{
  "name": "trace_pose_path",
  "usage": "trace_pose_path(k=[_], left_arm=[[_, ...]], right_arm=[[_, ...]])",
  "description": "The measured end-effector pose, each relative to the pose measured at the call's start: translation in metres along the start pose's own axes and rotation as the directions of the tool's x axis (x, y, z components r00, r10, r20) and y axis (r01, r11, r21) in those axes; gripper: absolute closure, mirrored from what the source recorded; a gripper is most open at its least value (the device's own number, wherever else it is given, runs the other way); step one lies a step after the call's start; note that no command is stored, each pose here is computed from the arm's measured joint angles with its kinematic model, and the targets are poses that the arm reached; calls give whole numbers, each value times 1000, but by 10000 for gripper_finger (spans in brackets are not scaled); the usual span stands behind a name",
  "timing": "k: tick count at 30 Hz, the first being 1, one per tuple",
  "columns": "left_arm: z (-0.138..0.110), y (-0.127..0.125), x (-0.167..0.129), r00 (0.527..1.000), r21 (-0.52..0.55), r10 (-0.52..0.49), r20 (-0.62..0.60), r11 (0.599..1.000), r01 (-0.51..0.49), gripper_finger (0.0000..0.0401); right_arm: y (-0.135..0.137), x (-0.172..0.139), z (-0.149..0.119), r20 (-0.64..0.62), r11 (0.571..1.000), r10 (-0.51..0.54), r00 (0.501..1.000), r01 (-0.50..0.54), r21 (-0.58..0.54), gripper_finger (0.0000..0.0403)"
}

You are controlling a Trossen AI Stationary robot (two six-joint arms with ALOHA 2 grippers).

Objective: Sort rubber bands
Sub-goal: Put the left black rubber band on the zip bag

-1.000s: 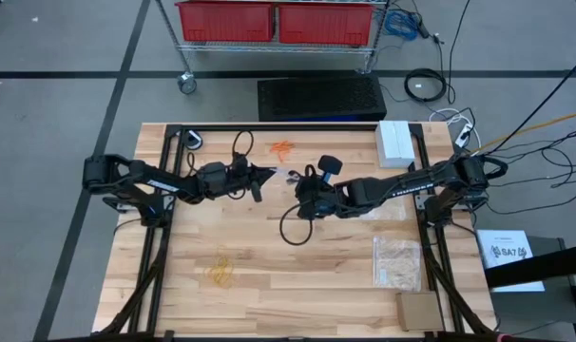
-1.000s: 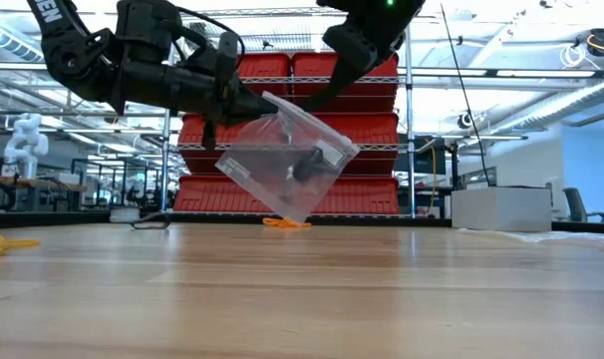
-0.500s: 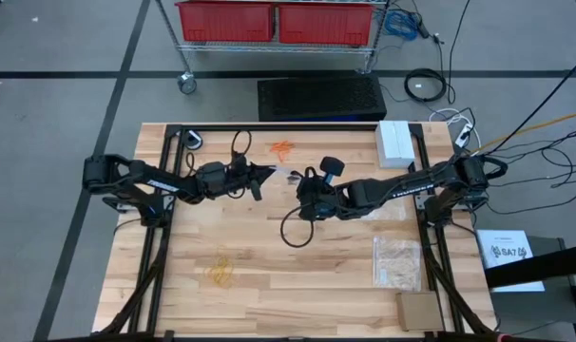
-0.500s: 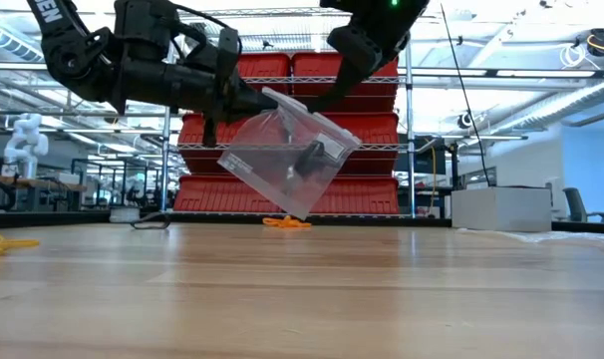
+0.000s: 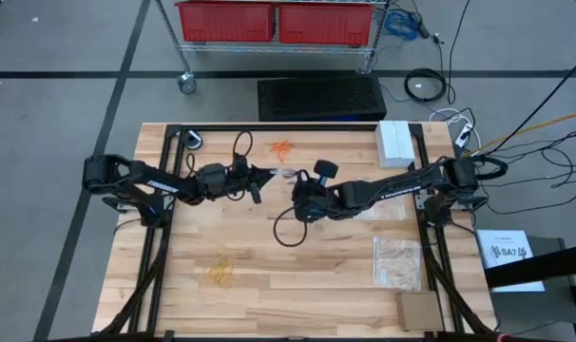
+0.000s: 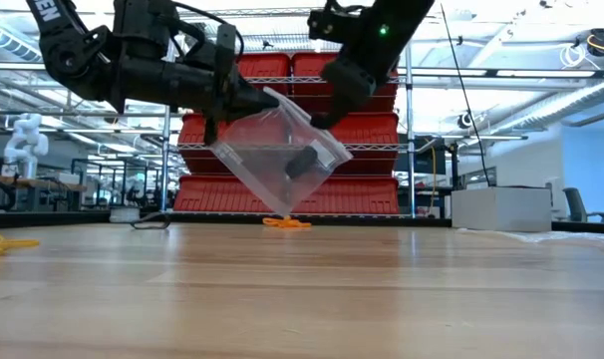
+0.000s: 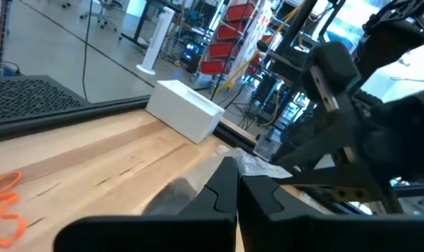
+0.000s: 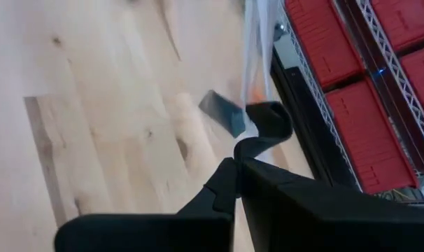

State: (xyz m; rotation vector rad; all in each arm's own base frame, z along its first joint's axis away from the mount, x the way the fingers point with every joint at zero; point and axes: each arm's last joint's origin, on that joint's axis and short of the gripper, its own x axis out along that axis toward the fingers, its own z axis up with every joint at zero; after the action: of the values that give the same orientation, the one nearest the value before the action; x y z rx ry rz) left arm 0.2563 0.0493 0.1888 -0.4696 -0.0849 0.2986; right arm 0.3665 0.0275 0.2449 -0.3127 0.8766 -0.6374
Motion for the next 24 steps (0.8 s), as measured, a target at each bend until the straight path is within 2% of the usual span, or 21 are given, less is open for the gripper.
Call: trace_pose_path(k=[12,19,24], left_arm=[[-4,2,0,999,14,18,-38,1000,-17,401],[-4,1,0,999,13,-4,-47,1000,5,401],[-5,0,0,996,11,-47,-69,999,48,401]], right_arm=[[2,-2,5,34,995,66,997,-63,-76,403],[1,-1,5,25,991,115,993,-113,-65,403],[-5,5,6,23,994,99,995,-98,-46,403]])
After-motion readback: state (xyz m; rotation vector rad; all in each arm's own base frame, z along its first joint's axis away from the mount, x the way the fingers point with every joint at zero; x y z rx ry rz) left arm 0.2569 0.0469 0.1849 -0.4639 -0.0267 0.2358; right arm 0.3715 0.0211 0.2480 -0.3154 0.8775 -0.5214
